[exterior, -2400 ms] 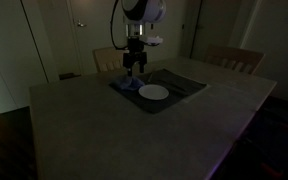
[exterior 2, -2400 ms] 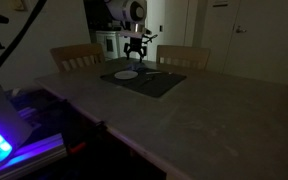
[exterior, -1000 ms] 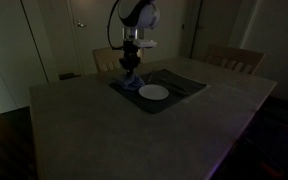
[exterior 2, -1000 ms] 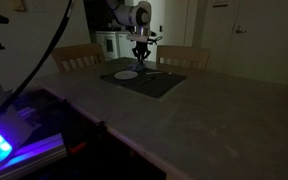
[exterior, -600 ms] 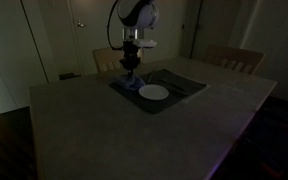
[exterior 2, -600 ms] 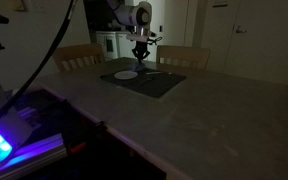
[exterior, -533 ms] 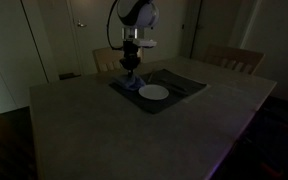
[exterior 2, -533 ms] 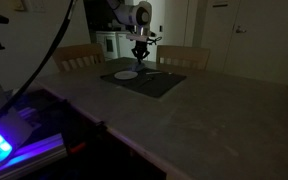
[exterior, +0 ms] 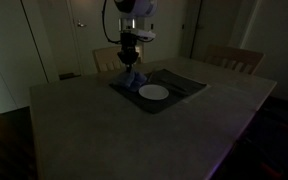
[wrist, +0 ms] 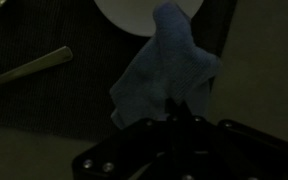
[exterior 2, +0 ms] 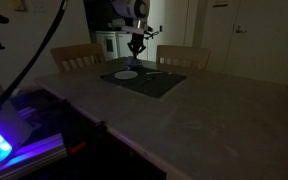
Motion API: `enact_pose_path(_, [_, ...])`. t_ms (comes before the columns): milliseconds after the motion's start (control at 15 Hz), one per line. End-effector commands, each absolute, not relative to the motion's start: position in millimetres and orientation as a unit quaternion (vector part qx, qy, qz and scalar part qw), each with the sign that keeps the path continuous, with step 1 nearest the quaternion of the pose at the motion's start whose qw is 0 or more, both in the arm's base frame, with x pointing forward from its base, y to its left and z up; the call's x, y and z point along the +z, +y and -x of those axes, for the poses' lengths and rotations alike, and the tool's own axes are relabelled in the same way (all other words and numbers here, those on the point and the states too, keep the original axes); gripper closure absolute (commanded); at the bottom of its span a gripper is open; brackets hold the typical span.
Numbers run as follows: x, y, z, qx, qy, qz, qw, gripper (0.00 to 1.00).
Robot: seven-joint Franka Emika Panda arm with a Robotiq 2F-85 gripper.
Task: Wipe the plate with the blue towel.
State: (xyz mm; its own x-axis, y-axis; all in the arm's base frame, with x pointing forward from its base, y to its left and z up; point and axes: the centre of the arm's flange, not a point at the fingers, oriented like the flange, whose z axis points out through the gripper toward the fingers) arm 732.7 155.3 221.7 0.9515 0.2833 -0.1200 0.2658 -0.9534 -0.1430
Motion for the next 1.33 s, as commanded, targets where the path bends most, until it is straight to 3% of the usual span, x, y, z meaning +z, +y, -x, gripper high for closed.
enact_pose_path(0, [252,148,-715,0.073,-0.141,0.985,0.072,0.99])
enact_pose_path(600, [296,123,-673,0.084,-0.123,0.986,0.072,0.99])
enact_pose_path(1267, [256,96,-611,0.17,-0.081,0.979,0.074,0.99])
